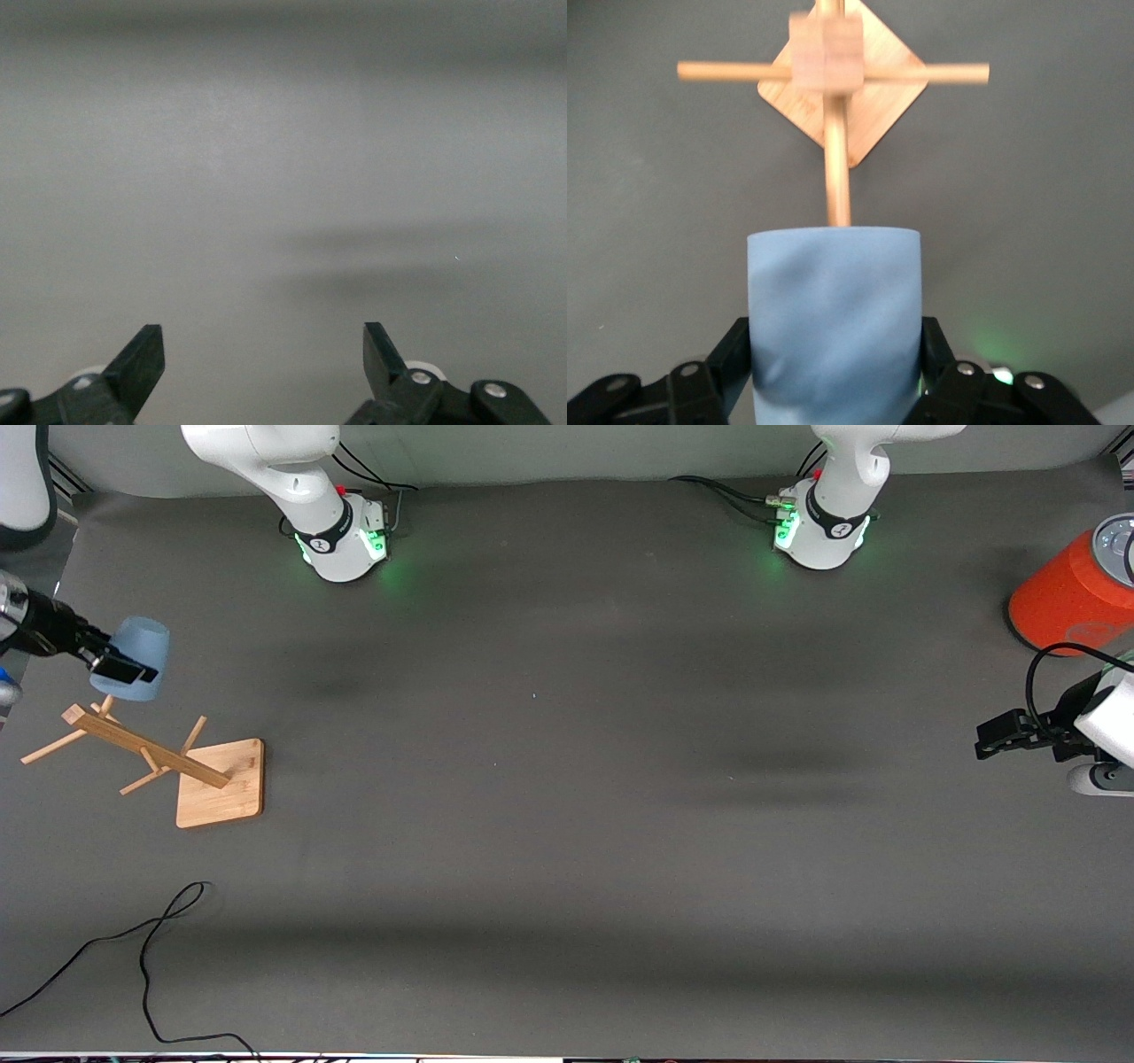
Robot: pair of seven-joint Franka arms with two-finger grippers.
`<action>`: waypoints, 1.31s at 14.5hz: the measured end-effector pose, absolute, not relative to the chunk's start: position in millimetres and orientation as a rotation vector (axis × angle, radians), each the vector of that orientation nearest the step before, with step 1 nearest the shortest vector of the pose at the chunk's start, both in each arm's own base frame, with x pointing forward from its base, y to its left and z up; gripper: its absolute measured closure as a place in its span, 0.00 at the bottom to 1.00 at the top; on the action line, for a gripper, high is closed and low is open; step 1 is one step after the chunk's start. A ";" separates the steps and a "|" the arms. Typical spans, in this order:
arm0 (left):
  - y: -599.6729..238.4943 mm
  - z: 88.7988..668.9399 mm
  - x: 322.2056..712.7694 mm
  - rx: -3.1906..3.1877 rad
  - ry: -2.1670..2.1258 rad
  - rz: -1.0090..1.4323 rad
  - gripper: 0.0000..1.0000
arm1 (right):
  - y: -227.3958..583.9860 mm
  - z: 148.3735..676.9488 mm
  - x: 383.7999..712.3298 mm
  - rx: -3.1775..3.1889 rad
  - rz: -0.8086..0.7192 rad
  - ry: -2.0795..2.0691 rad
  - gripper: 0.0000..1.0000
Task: Rotate and upright cup with both arms
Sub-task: 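Pull the blue cup off the peg and carry it to mid-table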
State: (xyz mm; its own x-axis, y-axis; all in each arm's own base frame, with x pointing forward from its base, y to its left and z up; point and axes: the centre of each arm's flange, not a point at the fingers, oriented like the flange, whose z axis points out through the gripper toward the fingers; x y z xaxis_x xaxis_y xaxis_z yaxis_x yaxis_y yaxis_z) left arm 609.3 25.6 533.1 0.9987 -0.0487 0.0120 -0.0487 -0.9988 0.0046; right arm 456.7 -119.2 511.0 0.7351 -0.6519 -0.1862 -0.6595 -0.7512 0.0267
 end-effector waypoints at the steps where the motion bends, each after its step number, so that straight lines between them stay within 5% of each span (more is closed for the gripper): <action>1: 25.6 533.3 609.3 3.136 -0.077 0.019 0.00 | -111.7 517.9 452.2 -2.864 0.299 1.109 0.21; 7: 26.1 533.7 609.4 3.136 -0.076 0.020 0.00 | -18.1 550.5 441.0 -2.802 0.315 1.273 0.21; 19: 26.0 538.9 610.6 3.136 -0.077 0.038 0.00 | 367.1 562.7 467.3 -2.528 0.216 1.795 0.21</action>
State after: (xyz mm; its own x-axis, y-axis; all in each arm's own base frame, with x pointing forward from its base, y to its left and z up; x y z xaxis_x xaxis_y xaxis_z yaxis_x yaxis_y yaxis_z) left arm 610.6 26.0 538.9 0.9985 -0.0491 0.0242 -0.0492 -0.9988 0.0034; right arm 467.3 367.1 562.7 0.3233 -0.9370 -0.1326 -0.9416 -0.3324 0.0531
